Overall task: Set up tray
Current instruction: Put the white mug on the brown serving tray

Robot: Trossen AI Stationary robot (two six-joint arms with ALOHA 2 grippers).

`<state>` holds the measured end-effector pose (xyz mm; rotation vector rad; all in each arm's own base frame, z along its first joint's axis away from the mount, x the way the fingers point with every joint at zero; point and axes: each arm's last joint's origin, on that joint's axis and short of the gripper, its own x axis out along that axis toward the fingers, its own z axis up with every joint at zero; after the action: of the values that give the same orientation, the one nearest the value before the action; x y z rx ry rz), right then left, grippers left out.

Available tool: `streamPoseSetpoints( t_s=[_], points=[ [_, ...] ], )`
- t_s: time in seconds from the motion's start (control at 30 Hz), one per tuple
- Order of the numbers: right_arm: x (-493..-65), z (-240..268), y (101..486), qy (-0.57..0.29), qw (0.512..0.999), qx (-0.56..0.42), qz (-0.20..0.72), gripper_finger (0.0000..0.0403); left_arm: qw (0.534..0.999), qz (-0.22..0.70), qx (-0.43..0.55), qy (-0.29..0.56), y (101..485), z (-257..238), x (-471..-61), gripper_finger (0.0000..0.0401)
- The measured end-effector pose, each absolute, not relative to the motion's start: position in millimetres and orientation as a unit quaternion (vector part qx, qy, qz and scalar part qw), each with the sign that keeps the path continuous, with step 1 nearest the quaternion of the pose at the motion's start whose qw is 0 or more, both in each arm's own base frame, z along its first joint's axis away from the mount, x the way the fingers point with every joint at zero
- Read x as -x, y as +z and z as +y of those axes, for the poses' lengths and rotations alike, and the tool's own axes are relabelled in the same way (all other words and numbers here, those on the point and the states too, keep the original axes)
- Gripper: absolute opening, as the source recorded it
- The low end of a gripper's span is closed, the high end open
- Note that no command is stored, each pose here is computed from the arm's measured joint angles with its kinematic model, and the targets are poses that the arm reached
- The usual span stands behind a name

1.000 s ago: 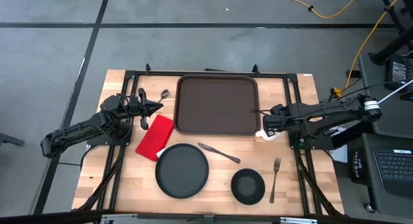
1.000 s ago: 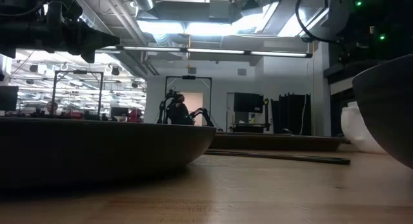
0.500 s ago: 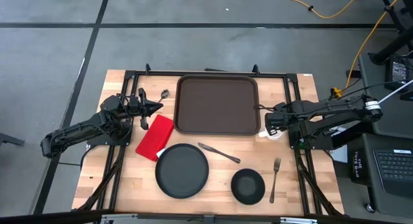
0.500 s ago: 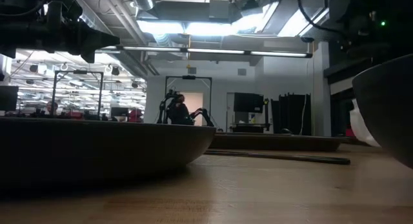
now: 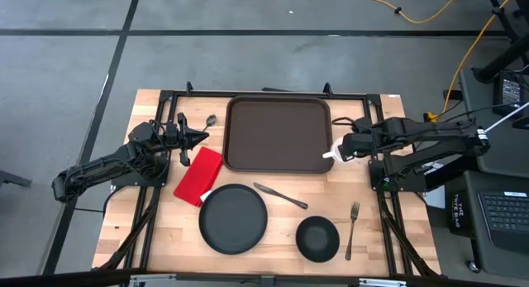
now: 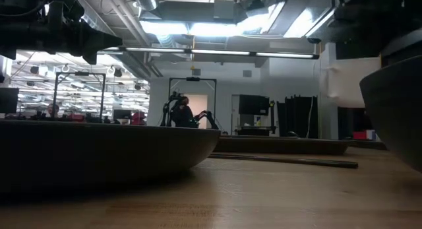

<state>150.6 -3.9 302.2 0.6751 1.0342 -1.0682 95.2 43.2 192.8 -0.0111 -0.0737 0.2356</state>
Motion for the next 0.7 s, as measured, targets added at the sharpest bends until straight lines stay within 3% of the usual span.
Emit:
streamPoseSetpoints(
  t_s=[0.33,0.7],
  points=[
    [-182,-11,296,-0.438,0.733,-0.298,0.427,0.0008,0.992,-0.033,-0.006,0.118,192,43,-95,0.0016],
    [-212,-45,284,-0.424,0.744,-0.297,0.423,0.0008,0.992,-0.019,0.021,0.119,189,44,-99,0.0126]
  ],
)
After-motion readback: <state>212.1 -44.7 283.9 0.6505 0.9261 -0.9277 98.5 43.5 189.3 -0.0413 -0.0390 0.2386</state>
